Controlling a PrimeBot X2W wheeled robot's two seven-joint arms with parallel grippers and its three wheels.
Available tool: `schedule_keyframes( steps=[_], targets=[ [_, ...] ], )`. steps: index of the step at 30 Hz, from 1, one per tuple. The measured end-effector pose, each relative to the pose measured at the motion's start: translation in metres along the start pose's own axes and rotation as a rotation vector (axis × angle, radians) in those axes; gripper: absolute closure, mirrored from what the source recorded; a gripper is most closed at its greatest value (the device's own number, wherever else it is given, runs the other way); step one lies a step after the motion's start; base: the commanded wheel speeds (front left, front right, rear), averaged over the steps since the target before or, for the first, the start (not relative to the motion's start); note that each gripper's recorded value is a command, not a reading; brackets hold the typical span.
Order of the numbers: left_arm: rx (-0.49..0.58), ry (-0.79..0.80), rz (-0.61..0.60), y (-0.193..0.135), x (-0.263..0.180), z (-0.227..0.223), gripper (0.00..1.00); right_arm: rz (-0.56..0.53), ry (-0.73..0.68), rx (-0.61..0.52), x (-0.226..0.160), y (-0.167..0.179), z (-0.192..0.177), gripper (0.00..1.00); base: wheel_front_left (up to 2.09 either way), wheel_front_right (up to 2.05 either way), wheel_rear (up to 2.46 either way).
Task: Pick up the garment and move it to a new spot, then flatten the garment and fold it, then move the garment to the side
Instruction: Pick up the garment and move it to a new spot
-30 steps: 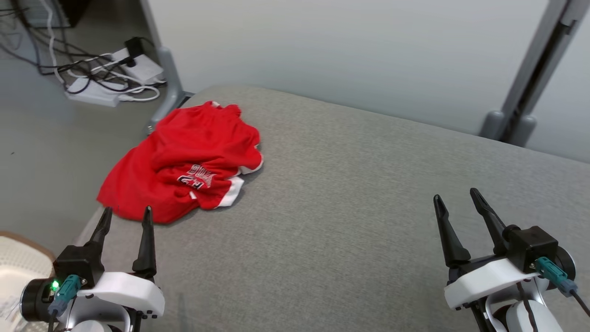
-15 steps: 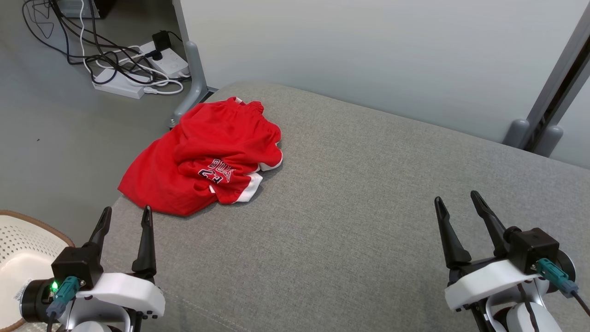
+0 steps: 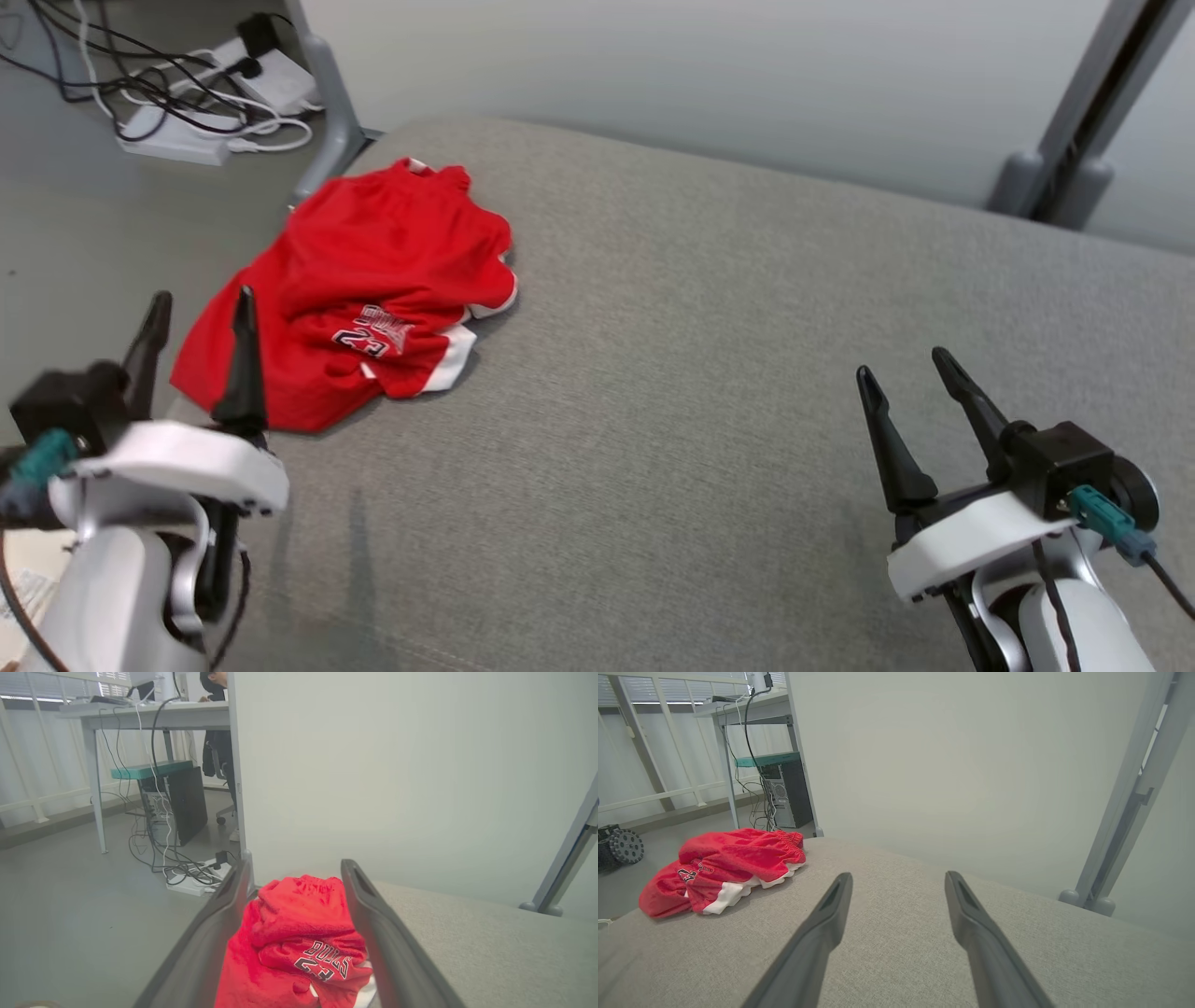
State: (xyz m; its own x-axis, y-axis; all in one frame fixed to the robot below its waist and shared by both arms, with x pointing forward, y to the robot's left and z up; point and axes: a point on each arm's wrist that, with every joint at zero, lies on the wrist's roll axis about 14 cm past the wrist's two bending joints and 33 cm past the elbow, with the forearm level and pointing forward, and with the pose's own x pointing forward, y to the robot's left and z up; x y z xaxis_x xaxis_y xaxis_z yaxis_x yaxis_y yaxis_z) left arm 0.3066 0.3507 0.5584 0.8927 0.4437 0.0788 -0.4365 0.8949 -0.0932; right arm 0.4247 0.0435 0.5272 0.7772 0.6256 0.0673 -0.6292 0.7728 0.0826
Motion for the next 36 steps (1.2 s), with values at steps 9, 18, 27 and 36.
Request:
schedule_keyframes(
  steps=[9, 18, 27, 36],
  targets=[
    [-0.040, 0.414, -0.069, -0.028, 0.069, -0.096, 0.00, -0.122, 0.056, 0.016, -0.006, -0.057, -0.026, 0.00, 0.00, 0.00, 0.00],
    [-0.044, 0.690, -0.052, -0.038, 0.092, -0.174, 0.00, -0.220, 0.122, 0.040, -0.016, -0.098, -0.060, 0.00, 0.00, 0.00, 0.00],
    [-0.006, 0.671, 0.005, -0.023, 0.112, -0.183, 1.00, -0.270, 0.142, 0.050, -0.025, -0.114, -0.072, 0.00, 0.00, 0.00, 0.00],
    [0.080, 0.361, -0.027, -0.015, 0.144, -0.099, 1.00, -0.273, 0.092, 0.027, -0.027, -0.110, -0.049, 0.00, 0.00, 0.00, 0.00]
  ],
)
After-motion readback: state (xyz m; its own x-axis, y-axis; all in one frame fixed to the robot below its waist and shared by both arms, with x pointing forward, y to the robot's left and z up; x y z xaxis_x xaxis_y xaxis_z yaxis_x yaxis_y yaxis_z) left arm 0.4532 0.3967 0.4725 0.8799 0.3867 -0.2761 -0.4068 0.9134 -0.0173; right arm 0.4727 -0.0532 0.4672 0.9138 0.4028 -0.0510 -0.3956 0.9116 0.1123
